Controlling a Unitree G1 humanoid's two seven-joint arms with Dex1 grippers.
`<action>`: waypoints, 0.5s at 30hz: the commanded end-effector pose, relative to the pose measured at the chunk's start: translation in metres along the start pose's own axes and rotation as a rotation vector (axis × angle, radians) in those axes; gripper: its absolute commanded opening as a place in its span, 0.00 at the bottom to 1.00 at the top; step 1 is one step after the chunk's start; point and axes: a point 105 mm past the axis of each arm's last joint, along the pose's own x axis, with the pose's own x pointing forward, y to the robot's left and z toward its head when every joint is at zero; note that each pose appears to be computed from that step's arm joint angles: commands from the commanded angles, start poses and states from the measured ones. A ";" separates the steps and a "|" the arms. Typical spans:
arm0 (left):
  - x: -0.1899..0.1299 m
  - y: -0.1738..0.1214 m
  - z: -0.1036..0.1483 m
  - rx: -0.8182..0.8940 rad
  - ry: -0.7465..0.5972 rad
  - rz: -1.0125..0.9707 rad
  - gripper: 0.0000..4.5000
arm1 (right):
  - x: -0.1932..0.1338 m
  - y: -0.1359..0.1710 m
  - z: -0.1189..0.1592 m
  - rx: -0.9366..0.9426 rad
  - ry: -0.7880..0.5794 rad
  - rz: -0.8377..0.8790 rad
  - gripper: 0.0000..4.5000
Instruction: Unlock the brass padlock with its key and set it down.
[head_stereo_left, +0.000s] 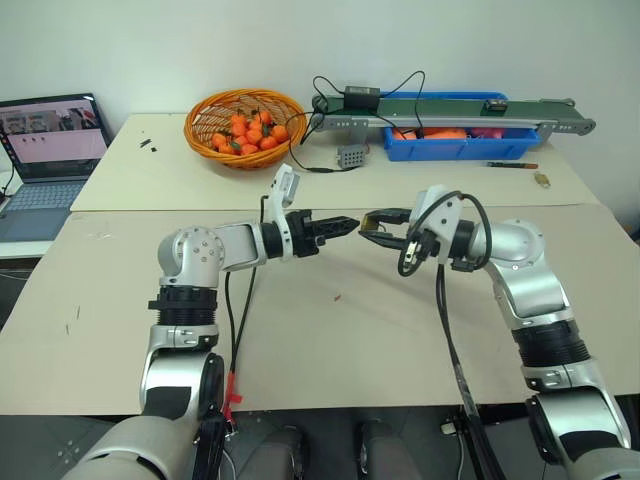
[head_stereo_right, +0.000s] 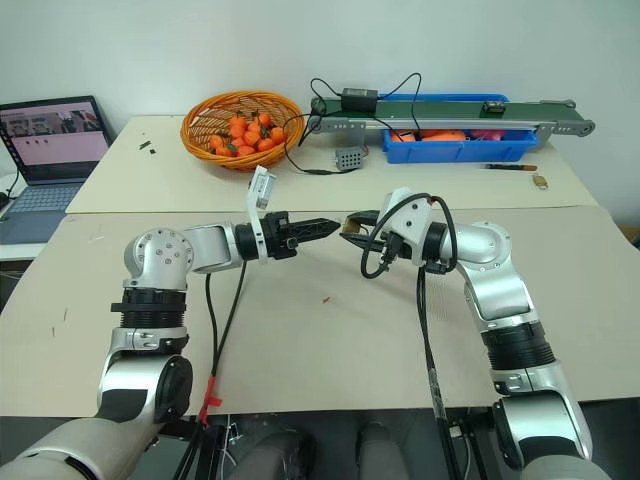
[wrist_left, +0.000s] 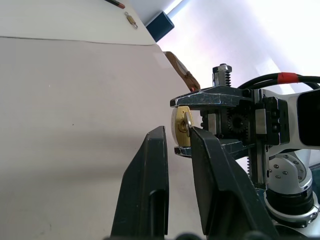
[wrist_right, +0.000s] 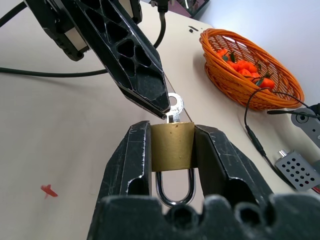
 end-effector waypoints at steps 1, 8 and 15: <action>0.000 -0.009 0.015 0.037 -0.044 -0.023 0.18 | -0.003 -0.006 0.016 -0.041 -0.046 -0.027 0.20; -0.001 -0.007 0.015 0.026 -0.050 -0.009 0.18 | -0.003 -0.004 0.014 -0.039 -0.042 -0.023 0.20; -0.001 -0.004 0.013 0.007 -0.047 0.003 0.01 | -0.003 -0.005 0.014 -0.041 -0.041 -0.027 0.20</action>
